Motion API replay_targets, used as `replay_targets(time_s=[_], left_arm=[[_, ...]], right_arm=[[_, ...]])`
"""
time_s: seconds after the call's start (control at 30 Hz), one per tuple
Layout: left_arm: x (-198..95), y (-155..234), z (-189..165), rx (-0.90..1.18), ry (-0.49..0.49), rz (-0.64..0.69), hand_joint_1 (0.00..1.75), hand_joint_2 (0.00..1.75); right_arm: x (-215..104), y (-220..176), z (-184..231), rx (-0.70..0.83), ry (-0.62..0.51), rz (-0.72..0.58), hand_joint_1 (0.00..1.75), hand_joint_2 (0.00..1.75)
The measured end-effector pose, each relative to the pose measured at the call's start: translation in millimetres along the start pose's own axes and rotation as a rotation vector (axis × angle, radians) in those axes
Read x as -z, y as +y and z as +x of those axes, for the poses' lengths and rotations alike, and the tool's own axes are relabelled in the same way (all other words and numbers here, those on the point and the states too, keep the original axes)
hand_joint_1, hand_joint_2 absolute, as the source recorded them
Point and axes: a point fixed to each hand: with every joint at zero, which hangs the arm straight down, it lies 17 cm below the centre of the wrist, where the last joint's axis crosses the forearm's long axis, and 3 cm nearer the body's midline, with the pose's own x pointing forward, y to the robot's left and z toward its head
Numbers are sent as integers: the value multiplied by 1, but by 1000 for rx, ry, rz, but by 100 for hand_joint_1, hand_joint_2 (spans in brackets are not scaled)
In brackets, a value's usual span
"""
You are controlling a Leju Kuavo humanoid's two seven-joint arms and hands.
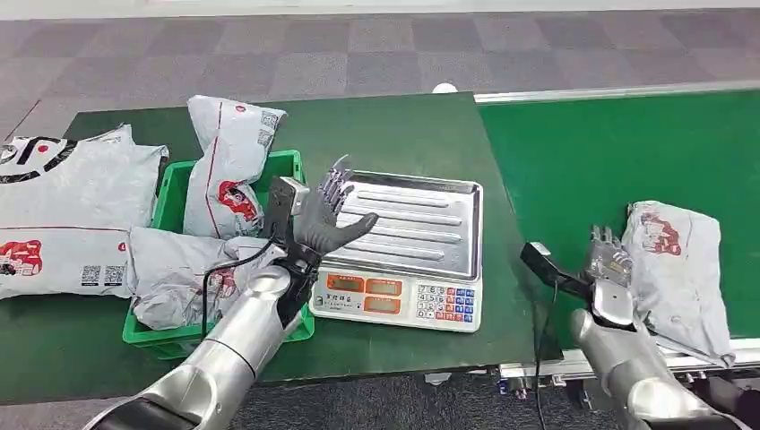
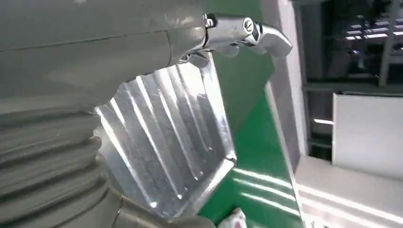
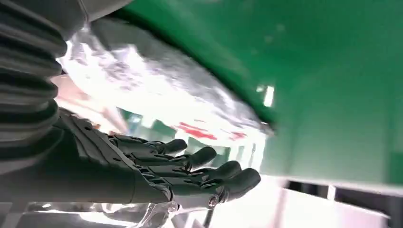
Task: Moved the parcel from conveyor to table for the left to box.
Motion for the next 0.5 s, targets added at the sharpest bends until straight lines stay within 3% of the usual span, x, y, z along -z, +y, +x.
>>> replay_targets(time_s=[0.23,0.5], left_arm=[[-10,7,-16,-9,14,26,0,175],[-14,8,-22,-11,31,30,0,175]], right_arm=[[-24,44,-52,-16,83,59,0,175],[-27,49,-64,-2,112,66,0,175]])
